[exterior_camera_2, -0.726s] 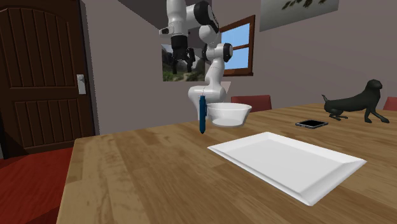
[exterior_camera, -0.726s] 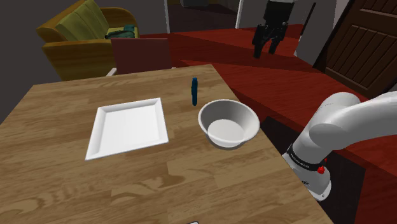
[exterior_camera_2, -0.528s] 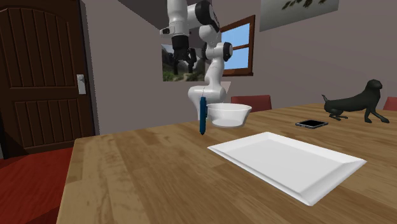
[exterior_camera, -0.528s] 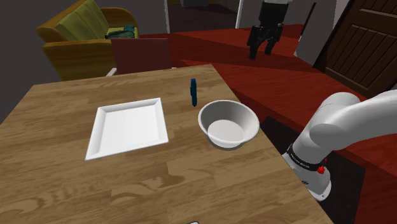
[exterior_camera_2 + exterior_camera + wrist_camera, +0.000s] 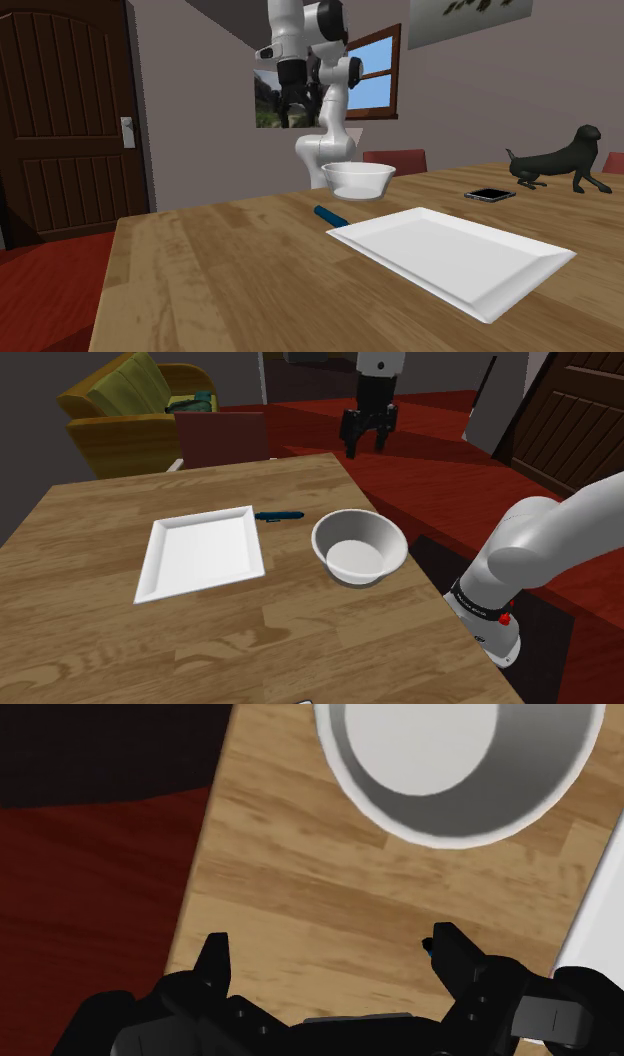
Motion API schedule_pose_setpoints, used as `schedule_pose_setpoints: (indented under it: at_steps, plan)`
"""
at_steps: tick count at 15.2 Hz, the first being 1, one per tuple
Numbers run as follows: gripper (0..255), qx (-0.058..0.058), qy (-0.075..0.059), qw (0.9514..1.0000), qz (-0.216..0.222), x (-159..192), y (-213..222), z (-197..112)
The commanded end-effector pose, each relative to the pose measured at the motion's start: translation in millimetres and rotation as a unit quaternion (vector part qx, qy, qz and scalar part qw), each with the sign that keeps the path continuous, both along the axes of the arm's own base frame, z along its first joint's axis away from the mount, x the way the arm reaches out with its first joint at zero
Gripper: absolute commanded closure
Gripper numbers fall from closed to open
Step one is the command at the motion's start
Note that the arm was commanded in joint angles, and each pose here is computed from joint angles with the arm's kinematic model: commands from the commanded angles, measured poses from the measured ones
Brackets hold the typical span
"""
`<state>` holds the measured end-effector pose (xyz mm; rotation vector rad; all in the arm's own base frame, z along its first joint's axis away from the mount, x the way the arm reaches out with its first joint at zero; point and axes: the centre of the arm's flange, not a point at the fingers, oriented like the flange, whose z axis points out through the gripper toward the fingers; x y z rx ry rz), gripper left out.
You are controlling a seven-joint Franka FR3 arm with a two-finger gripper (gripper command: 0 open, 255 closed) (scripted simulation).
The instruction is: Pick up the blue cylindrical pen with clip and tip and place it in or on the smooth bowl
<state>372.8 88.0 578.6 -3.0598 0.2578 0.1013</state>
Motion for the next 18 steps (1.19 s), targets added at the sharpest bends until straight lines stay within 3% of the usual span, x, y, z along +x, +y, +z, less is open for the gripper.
schedule_pose_setpoints:
  at_steps: [1,10,18]
  plan:
    - [0,0.001,0.005,1.0,-0.005,15.1,21.1,-7.5]
    - [0,0.004,0.025,0.9994,-0.024,93.4,106.1,-45.7]
    - [0,0.004,0.026,0.9994,-0.025,90.6,111.1,-86.1]
